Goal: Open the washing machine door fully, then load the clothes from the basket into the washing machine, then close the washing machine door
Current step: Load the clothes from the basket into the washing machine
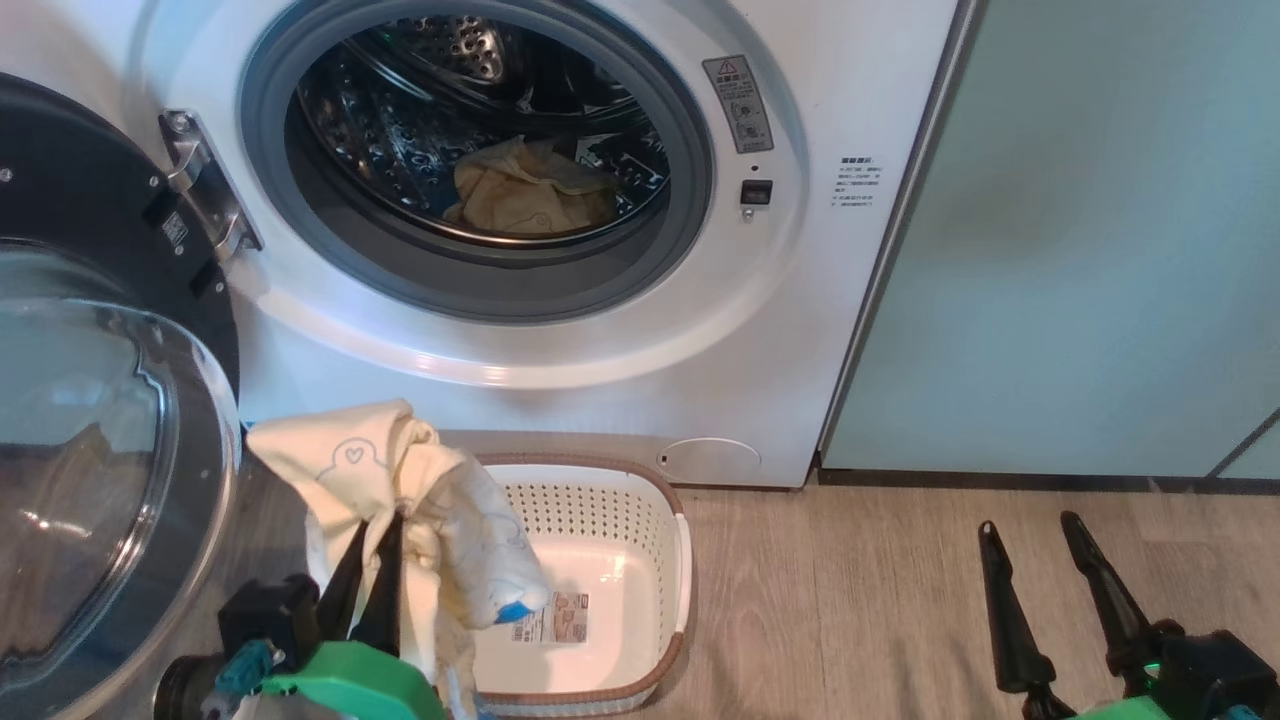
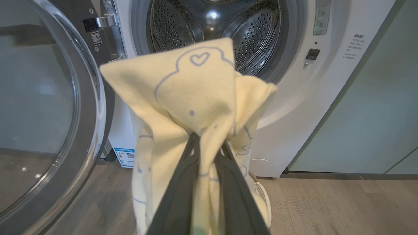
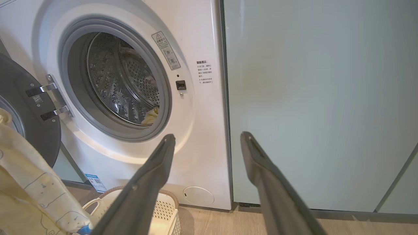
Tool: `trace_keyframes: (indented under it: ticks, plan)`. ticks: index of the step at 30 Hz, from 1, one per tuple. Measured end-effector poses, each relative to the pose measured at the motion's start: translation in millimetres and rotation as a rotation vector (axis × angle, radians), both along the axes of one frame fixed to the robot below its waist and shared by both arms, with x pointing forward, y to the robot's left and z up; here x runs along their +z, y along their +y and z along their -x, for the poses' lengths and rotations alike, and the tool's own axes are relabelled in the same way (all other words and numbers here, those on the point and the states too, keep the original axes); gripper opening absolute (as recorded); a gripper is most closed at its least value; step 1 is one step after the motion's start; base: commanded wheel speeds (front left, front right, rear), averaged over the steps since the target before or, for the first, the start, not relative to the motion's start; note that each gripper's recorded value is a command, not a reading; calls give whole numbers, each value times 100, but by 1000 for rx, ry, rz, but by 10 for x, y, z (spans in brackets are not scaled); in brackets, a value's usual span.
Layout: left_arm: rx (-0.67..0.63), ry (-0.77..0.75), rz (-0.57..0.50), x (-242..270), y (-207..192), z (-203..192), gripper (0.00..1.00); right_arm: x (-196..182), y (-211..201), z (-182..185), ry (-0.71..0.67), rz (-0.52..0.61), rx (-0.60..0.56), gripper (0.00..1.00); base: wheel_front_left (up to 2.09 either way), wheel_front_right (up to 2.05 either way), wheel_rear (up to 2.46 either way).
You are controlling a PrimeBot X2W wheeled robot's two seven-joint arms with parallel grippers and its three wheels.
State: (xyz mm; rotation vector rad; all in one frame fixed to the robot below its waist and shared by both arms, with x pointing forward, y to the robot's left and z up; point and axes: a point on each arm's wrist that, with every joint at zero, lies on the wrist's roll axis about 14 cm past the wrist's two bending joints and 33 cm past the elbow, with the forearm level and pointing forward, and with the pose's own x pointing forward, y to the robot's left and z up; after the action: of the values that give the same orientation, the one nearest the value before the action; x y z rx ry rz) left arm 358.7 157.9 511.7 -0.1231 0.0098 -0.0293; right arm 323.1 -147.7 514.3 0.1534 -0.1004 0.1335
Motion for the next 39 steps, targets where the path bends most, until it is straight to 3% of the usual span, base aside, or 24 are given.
trace_keyframes:
  ticks: [9,19,26,31,39]
  plan:
    - [-11,18,-5,-69,-22,-42,0,-31,20,-20,11,0,7,100,0,0,0]
    - [-78,18,14,-118,-206,-465,0,-144,-19,-111,51,-2,-8,100,0,0,0]
    - [-143,15,13,-153,-419,-946,0,-261,-131,-276,88,1,-41,100,0,0,0]
    - [-195,24,-11,-202,-538,-1502,0,-336,-196,-487,106,-11,-59,100,0,0,0]
    - [-231,124,-30,-489,-605,-2213,0,-510,-372,-729,145,-54,-112,100,0,0,0]
